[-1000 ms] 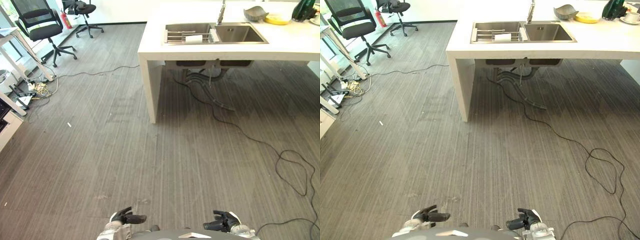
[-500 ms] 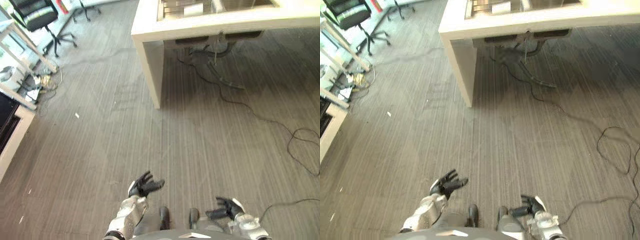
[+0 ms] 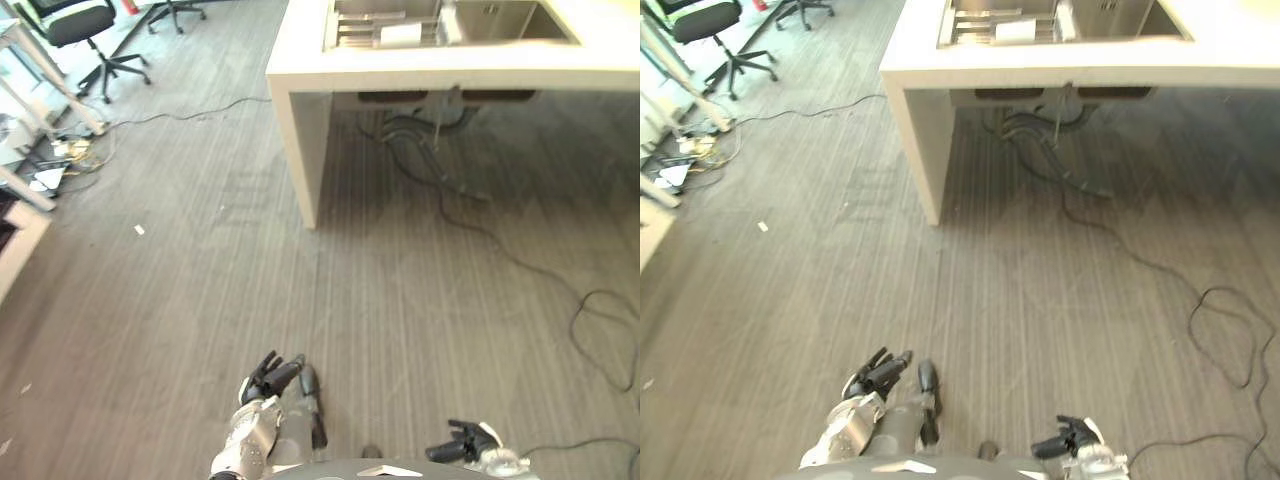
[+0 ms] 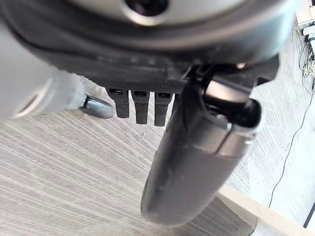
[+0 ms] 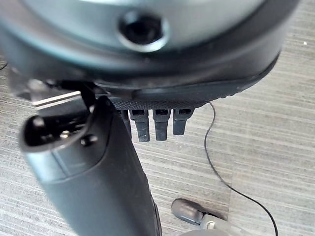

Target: Place the dishes in the dishwasher.

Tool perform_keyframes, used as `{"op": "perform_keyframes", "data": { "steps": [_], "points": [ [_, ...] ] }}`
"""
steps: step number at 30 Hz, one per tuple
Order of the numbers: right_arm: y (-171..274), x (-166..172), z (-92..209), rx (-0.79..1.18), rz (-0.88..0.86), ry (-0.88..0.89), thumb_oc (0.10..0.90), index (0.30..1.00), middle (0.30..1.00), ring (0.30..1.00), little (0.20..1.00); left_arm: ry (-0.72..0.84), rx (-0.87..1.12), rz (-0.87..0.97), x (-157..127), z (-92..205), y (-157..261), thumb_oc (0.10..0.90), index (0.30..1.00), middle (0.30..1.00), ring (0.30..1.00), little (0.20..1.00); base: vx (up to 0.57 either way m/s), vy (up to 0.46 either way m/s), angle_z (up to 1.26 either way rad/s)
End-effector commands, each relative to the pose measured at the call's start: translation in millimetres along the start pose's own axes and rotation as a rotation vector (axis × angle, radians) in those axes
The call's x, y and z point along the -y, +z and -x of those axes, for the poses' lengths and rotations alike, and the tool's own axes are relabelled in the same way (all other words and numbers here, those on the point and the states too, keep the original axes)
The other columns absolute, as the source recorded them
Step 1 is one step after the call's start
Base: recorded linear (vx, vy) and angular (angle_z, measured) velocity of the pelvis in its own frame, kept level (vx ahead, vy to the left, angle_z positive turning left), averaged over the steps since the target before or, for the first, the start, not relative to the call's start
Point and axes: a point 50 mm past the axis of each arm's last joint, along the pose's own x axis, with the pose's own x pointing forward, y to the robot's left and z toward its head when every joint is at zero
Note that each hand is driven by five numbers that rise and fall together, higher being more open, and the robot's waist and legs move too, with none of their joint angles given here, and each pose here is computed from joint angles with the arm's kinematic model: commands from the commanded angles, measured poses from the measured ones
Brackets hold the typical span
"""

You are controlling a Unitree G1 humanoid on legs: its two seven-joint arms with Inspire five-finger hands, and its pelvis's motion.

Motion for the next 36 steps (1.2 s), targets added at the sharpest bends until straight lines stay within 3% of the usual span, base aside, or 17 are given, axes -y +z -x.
{"op": "perform_keyframes", "data": {
  "steps": [1, 3, 6, 7, 8, 10, 12, 15, 19, 20, 21, 31, 32, 36],
  "points": [
    [16.3, -2.3, 0.3, 0.105, 0.013, -0.004, 0.800, 0.900, 0.900, 0.900, 0.900, 0.020, 0.269, -0.173, 0.7, -8.7, 60.2, 0.800, 0.900, 0.900, 0.900, 0.900, 0.55, 0.196, -0.19],
    [29.7, -12.3, -0.5, 0.159, -0.018, 0.000, 0.800, 0.900, 0.900, 0.900, 0.900, 0.095, 0.397, -0.288, 2.6, -20.6, 103.1, 0.800, 0.900, 0.900, 0.900, 0.900, 0.31, 0.135, -0.03],
    [30.3, -12.1, -0.6, 0.161, -0.018, -0.001, 0.800, 0.900, 0.900, 0.900, 0.900, 0.094, 0.398, -0.288, 3.0, -20.7, 103.7, 0.800, 0.900, 0.900, 0.900, 0.900, 0.15, 0.066, 0.33],
    [35.5, -9.1, -0.9, 0.182, 0.011, -0.005, 0.800, 0.900, 0.900, 0.900, 0.900, 0.150, 0.712, -0.448, 32.2, -9.5, 194.8, 0.800, 0.900, 0.900, 0.900, 0.900, 0.51, 0.233, 0.32],
    [39.3, -2.9, -0.4, 0.205, -0.021, -0.035, 0.800, 0.900, 0.900, 0.900, 0.900, 0.078, 1.059, -0.455, 66.7, 37.7, 253.4, 0.800, 0.900, 0.900, 0.900, 0.900, 0.64, 0.272, 0.22],
    [36.4, -2.5, 0.6, 0.210, -0.041, -0.037, 0.800, 0.900, 0.900, 0.900, 0.900, 0.072, 1.255, -0.522, 81.1, 68.1, 270.3, 0.800, 0.900, 0.900, 0.900, 0.900, 0.38, 0.139, 0.25],
    [36.5, -2.3, 0.6, 0.210, -0.041, -0.037, 0.800, 0.900, 0.900, 0.900, 0.900, 0.073, 1.255, -0.522, 81.1, 68.3, 270.2, 0.800, 0.900, 0.900, 0.900, 0.900, 0.21, 0.031, 0.09],
    [20.7, 2.1, 2.3, 0.172, -0.076, -0.024, 0.800, 0.900, 0.900, 0.900, 0.900, 0.028, 1.478, -0.538, 104.5, 104.5, 290.6, 0.800, 0.900, 0.900, 0.900, 0.900, 0.56, -0.098, 0.36],
    [20.5, 2.1, 2.4, 0.172, -0.076, -0.024, 0.800, 0.900, 0.900, 0.900, 0.900, 0.029, 1.478, -0.538, 104.3, 104.5, 290.4, 0.800, 0.900, 0.900, 0.900, 0.900, 0.21, -0.093, 0.27],
    [-3.6, 3.2, 4.4, 0.083, -0.045, -0.024, 0.800, 0.900, 0.900, 0.900, 0.900, -0.057, 1.577, -0.603, 127.6, 121.1, 288.4, 0.800, 0.900, 0.900, 0.900, 0.900, 0.60, -0.283, 0.20],
    [-9.0, 1.9, 5.0, 0.064, -0.047, -0.017, 0.800, 0.900, 0.900, 0.900, 0.900, -0.068, 1.596, -0.600, 129.8, 124.9, 289.3, 0.800, 0.900, 0.900, 0.900, 0.900, 0.60, -0.283, 0.50],
    [-20.7, 8.0, 6.5, 0.015, -0.001, 0.020, 0.800, 0.900, 0.900, 0.900, 0.900, -0.104, 1.636, -0.621, 128.1, 135.4, 286.3, 0.800, 0.900, 0.900, 0.900, 0.900, 0.24, -0.166, 0.18],
    [0.1, 31.1, 3.3, 0.069, -0.040, -0.037, 0.800, 0.900, 0.900, 0.900, 0.900, -0.169, 1.648, -0.565, 130.5, 144.7, 287.3, 0.800, 0.900, 0.900, 0.900, 0.900, 0.33, -0.427, -0.06],
    [0.1, 31.1, 3.3, 0.068, -0.040, -0.037, 0.800, 0.900, 0.900, 0.900, 0.900, -0.169, 1.648, -0.565, 130.5, 144.7, 287.3, 0.800, 0.900, 0.900, 0.900, 0.900, 0.20, -0.122, -0.15]
  ]
}}
